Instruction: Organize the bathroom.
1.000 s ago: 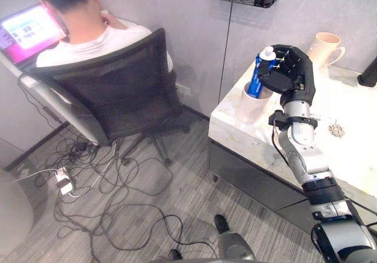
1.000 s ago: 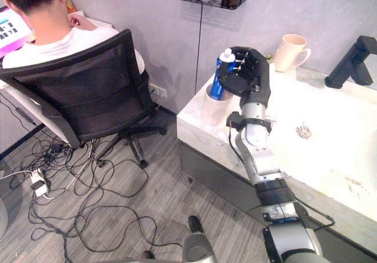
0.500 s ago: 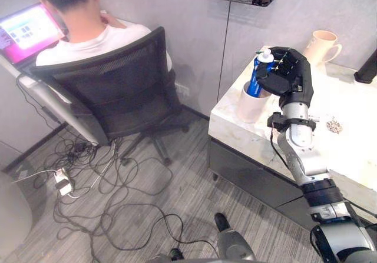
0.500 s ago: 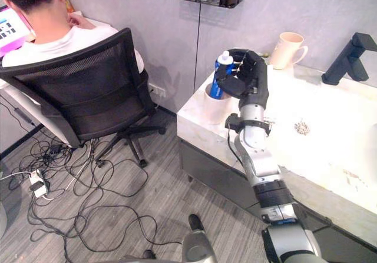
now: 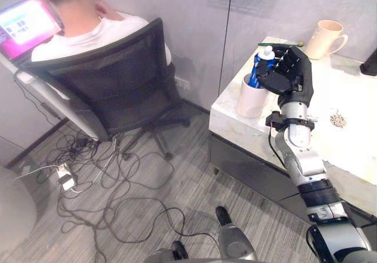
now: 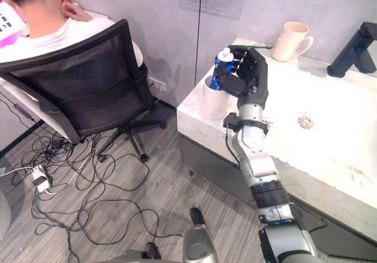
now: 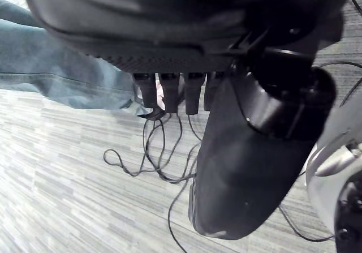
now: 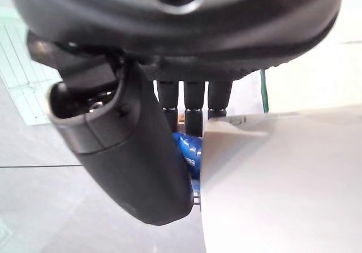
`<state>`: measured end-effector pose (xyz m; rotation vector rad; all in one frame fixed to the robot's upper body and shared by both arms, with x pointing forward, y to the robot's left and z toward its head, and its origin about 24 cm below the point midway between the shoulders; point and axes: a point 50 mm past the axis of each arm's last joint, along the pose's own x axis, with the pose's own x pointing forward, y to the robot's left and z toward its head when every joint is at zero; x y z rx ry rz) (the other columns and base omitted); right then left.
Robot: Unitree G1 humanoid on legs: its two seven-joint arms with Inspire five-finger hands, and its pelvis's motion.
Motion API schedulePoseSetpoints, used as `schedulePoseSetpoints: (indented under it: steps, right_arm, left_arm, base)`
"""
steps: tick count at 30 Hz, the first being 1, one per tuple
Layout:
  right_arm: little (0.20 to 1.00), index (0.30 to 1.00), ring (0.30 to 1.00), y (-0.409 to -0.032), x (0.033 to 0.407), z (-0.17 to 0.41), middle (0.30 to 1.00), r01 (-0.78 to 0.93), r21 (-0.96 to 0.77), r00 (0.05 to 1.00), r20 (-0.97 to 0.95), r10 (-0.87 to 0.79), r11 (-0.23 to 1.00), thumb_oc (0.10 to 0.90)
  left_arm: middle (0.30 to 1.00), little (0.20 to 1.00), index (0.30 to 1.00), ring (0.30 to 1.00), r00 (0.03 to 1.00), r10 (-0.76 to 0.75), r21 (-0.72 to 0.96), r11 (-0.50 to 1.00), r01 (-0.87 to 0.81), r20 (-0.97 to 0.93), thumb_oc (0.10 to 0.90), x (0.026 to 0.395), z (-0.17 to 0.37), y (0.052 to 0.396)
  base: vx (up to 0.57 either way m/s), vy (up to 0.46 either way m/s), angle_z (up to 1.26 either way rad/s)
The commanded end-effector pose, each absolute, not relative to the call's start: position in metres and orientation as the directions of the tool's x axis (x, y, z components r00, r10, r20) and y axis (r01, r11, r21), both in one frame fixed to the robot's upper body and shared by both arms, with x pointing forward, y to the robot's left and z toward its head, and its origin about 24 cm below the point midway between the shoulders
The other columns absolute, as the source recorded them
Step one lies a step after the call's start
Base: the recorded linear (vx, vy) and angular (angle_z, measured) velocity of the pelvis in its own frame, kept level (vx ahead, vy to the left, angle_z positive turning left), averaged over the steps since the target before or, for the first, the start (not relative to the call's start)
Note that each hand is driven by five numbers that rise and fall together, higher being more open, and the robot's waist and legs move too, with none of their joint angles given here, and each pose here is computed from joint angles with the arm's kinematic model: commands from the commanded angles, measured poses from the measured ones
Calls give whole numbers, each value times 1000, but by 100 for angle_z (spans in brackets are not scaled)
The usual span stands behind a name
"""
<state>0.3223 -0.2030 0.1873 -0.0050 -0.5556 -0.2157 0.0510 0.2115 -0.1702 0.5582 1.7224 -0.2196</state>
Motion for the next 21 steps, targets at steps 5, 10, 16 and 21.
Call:
schedulePoseSetpoints:
  steps: [5, 10, 16, 21]
  right_arm:
    - [900, 900, 900, -191, 297, 268, 900, 112, 95, 538, 831, -140, 989, 800]
    - [900, 900, 900, -191, 296, 268, 900, 115, 98, 538, 830, -145, 989, 800]
    - [900, 900, 900, -192, 295, 268, 900, 119, 98, 536, 831, -147, 988, 800]
    - [900, 900, 900, -193, 295, 267, 900, 124, 108, 535, 830, -159, 986, 800]
  left_arm:
    - [900, 900, 900, 900, -222, 330, 183, 846, 501, -917, 800, 31, -166, 235]
    - [900, 900, 900, 900, -224, 334, 185, 843, 505, -915, 800, 30, -166, 236]
    - [900, 900, 900, 900, -225, 334, 182, 841, 509, -915, 800, 30, -166, 235]
    - [900, 900, 900, 900, -222, 336, 184, 839, 512, -915, 800, 31, -166, 235]
  base:
    - [0, 0, 0]
    - [0, 0, 0]
    - [0, 0, 0]
    - [0, 0, 0]
